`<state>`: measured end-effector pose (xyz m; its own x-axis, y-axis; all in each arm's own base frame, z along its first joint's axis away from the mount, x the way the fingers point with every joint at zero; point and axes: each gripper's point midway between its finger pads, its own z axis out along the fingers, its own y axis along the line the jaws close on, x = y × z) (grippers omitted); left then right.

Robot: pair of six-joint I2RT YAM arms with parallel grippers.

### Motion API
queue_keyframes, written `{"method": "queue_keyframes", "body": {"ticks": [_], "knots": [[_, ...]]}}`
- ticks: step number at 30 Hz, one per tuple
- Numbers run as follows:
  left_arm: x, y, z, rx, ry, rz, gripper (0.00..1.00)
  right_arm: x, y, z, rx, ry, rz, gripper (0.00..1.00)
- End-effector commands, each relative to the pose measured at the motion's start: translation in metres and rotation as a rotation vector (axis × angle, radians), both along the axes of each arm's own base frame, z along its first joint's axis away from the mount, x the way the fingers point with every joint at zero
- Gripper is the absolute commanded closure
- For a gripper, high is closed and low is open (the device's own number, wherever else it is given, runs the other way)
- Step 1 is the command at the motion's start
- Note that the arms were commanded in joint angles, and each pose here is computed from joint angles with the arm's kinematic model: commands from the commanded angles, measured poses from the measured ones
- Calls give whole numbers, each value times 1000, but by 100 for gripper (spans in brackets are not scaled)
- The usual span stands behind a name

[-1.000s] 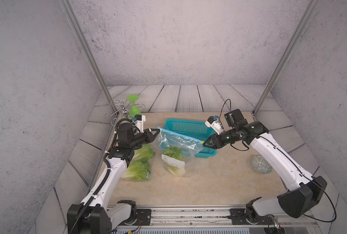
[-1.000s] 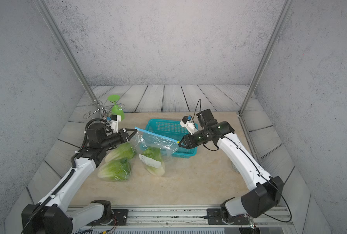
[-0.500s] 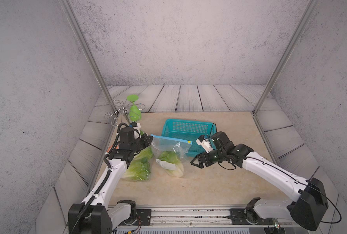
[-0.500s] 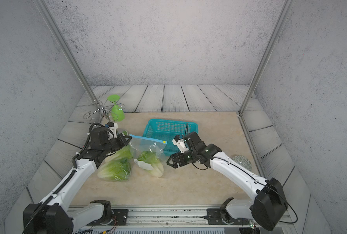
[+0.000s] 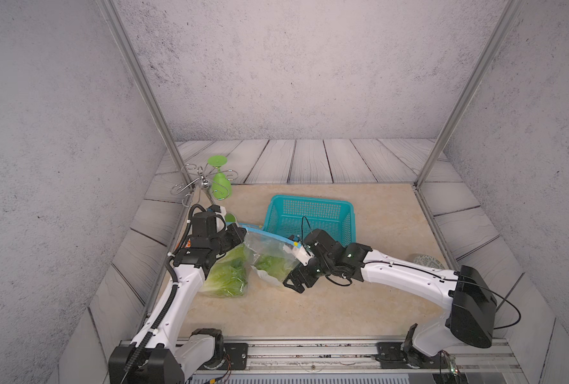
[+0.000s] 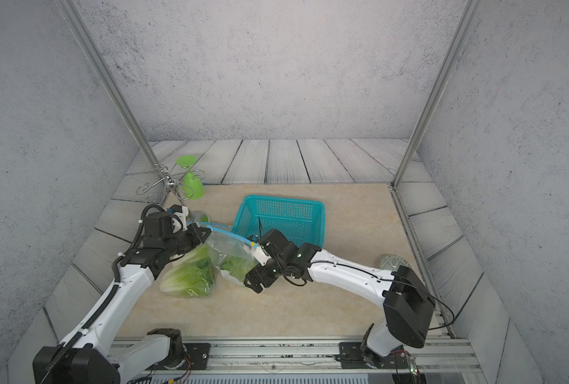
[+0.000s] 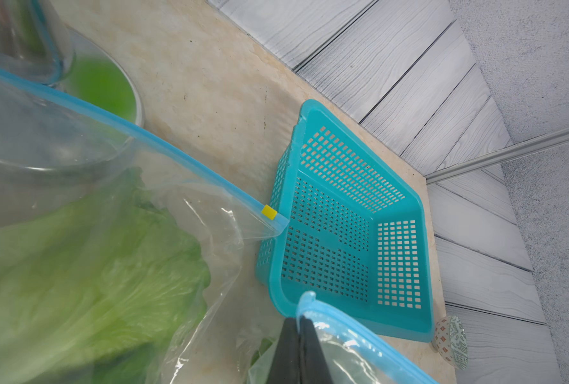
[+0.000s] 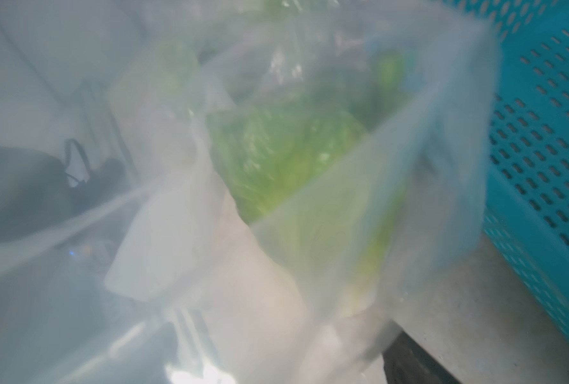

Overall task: Put the chinese cabbages into a zipper bag and zip it
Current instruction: Adjust the zipper food storage bag at the center of the board.

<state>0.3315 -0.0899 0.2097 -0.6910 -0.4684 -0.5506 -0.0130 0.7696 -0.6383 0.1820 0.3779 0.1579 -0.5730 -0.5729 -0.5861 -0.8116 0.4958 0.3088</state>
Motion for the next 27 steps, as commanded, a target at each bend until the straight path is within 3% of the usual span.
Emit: {"method": "queue_keyframes", "body": {"ticks": [1, 4, 6, 8, 11, 13, 17, 22, 24, 27], "knots": [[-3, 5, -3, 8, 9, 13, 100, 11, 1, -23, -130, -57, -45, 8], [-4, 5, 0, 5, 10, 13, 100, 33, 3, -35, -196, -109, -125, 20], [-6, 5, 2, 7, 12, 12, 100, 42, 7, -30, -193, -132, -152, 38], [-10, 6, 4, 17, 13, 10, 100, 41, 14, -14, -152, -133, -142, 58], [-20, 11, 8, 54, 20, 17, 100, 24, 23, 17, -48, -73, -80, 72], [-28, 13, 13, 71, 25, 12, 100, 6, 28, 36, 40, 3, -22, 76], [-46, 28, 22, 146, 67, 55, 100, -16, 39, 66, 252, 295, 29, 81], [-42, 34, 17, 185, 128, 57, 100, 21, 42, 60, 428, 629, -145, 85], [-32, 32, 5, 181, 163, 47, 100, 39, 40, 36, 377, 638, -232, 85], [-12, 33, -22, 190, 220, 49, 98, 67, 12, -4, 143, 459, -362, 77]]}}
